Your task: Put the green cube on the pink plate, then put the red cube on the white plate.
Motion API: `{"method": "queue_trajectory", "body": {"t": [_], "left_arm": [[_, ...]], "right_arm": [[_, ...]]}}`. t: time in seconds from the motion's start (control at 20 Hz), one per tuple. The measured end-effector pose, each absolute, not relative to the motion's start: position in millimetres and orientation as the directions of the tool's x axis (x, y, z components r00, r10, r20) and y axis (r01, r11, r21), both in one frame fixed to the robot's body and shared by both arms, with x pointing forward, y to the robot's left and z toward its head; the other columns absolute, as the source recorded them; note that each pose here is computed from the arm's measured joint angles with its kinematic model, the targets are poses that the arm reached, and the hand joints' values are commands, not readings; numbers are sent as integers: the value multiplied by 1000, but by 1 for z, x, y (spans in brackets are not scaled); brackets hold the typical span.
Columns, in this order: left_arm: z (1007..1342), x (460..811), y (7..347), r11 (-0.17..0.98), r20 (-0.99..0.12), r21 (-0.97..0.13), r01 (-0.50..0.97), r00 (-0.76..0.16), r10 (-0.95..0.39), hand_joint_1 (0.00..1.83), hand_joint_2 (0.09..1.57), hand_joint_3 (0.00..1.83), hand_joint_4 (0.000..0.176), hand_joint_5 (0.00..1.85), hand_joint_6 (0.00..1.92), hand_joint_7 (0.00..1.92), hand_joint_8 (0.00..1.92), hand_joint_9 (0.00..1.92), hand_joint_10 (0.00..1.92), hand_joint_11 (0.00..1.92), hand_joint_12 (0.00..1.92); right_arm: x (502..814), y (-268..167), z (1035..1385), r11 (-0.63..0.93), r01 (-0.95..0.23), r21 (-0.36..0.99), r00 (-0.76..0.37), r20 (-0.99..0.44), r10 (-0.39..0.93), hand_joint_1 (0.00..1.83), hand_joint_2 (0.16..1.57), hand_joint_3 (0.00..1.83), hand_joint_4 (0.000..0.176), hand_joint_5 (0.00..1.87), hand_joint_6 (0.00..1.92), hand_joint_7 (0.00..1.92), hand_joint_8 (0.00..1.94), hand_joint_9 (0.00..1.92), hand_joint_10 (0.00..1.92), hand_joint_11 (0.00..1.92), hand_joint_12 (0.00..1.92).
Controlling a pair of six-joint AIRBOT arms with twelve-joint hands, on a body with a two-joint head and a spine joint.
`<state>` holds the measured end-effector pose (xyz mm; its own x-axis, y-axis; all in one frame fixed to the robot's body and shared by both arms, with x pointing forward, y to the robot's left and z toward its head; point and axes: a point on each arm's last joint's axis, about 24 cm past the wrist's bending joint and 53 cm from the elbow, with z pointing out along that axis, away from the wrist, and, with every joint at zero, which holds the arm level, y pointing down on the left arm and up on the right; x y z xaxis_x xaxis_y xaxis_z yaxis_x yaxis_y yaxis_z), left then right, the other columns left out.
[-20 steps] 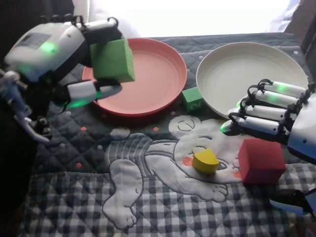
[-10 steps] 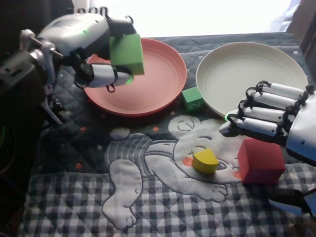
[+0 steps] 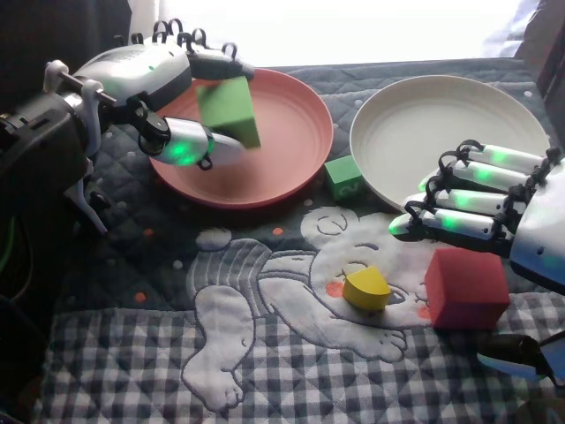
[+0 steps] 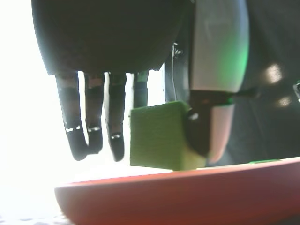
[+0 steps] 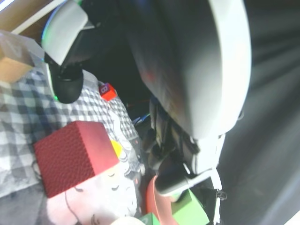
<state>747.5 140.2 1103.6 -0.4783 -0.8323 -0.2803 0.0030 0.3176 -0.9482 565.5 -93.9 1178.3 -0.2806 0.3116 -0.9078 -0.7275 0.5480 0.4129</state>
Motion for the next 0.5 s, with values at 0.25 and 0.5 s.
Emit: {"method": "queue_trajectory", "body": {"t": [0.25,0.5], "left_arm": [[1109,738,135,295,-270,-955,27,-484,-832,556,831,0,176,58,0,0,0,0,0,0,0],[1125,701,143,244,-260,-965,97,-480,-838,334,927,22,176,39,1,0,0,0,0,0,0]], "right_arm": [[569,-94,1185,546,-732,407,-264,-909,324,877,526,620,0,186,655,207,525,0,975,0,1571],[572,-95,1184,547,-733,404,-259,-910,325,948,487,707,0,138,842,132,709,0,968,0,1600]]}}
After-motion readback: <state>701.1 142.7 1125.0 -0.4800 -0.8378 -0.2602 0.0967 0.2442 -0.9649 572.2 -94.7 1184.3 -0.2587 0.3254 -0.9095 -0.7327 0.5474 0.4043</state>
